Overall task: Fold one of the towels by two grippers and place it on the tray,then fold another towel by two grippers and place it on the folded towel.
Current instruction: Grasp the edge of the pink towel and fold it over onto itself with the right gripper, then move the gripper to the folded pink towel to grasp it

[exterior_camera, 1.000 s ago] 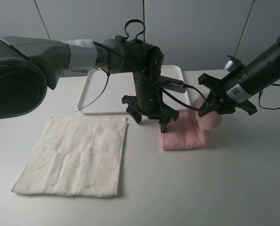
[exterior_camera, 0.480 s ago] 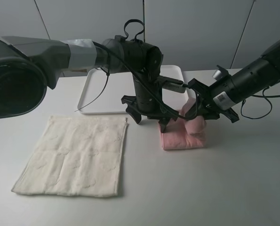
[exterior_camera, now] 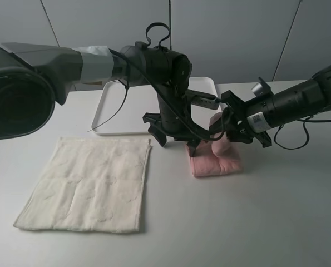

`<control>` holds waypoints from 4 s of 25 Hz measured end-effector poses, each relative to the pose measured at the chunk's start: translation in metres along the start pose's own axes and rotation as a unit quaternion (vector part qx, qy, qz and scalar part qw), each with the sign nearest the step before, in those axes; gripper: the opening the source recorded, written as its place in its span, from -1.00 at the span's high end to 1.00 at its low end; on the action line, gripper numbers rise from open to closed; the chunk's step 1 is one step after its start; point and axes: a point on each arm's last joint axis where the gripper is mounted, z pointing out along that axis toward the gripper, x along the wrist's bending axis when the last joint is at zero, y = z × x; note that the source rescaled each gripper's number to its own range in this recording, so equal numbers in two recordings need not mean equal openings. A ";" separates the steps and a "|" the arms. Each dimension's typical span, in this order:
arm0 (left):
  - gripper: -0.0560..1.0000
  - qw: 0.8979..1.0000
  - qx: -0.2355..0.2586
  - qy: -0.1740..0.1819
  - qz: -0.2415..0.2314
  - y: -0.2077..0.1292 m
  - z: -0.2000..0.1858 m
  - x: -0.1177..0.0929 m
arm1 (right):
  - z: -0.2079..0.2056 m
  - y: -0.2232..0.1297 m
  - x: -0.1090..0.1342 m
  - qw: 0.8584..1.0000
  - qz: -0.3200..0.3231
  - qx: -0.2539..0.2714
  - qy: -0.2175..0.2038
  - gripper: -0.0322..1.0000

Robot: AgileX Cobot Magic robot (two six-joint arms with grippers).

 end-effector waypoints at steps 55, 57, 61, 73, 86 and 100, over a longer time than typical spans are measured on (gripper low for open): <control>-0.95 0.994 -0.105 0.022 -0.020 0.025 -0.137 0.060 | -0.015 0.038 0.002 0.982 -0.096 0.021 -0.161 -0.25; -0.95 0.994 -0.105 0.023 -0.019 0.025 -0.137 0.060 | -0.009 0.041 -0.002 0.982 -0.093 0.039 -0.162 -0.25; -0.95 0.994 -0.105 0.023 -0.018 0.025 -0.137 0.060 | -0.002 0.040 -0.011 0.979 -0.093 0.063 -0.170 -0.25; -0.95 0.994 -0.105 0.023 -0.017 0.025 -0.137 0.060 | 0.020 0.035 -0.030 0.979 -0.071 0.110 -0.155 -0.25; -0.95 0.994 -0.105 0.024 -0.013 0.025 -0.137 0.060 | 0.027 0.032 -0.031 0.982 -0.048 0.127 -0.128 -0.25; -0.95 0.994 -0.105 0.025 -0.011 0.025 -0.137 0.060 | 0.029 0.034 -0.027 0.986 -0.064 0.119 -0.097 -0.49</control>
